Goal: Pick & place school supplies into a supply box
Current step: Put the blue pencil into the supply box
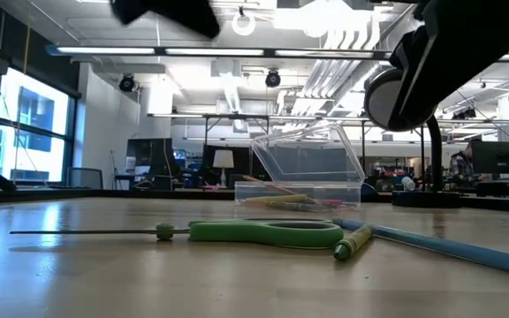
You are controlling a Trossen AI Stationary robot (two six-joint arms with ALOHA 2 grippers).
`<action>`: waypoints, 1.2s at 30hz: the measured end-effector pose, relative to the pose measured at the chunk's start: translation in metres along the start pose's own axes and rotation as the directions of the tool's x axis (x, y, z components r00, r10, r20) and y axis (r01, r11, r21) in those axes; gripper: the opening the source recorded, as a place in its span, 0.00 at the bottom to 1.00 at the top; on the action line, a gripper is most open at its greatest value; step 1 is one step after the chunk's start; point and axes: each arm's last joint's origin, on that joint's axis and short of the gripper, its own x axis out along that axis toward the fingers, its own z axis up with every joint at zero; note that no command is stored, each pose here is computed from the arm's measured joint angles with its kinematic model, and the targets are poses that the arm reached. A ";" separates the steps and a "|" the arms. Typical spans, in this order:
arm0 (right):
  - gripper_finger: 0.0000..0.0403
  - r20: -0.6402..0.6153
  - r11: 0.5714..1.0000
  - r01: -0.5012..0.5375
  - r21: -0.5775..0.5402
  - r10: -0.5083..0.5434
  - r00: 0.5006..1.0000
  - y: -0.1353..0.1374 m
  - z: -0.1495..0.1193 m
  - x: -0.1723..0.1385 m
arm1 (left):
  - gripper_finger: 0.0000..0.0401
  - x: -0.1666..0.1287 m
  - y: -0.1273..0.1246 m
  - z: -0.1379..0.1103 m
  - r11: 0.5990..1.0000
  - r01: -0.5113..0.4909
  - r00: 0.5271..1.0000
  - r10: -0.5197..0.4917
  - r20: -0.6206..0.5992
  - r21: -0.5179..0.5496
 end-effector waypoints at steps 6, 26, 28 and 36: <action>0.35 0.047 0.996 -0.054 0.069 0.051 0.998 0.019 -0.006 0.005 | 0.22 0.034 -0.008 -0.013 1.000 -0.022 0.999 0.022 -0.033 0.000; 0.35 0.054 0.965 -0.027 0.262 0.014 0.998 0.041 -0.025 0.035 | 0.19 0.055 -0.006 -0.009 0.999 -0.029 1.000 0.029 -0.012 -0.042; 0.35 0.056 0.955 -0.027 0.294 0.011 0.998 0.042 -0.026 0.038 | 0.19 0.055 -0.006 -0.009 0.999 -0.028 1.000 0.028 -0.010 -0.043; 0.35 0.021 0.939 -0.022 0.343 0.016 1.000 0.048 -0.035 0.058 | 0.18 0.055 -0.007 -0.008 0.998 -0.028 1.000 0.028 -0.006 -0.049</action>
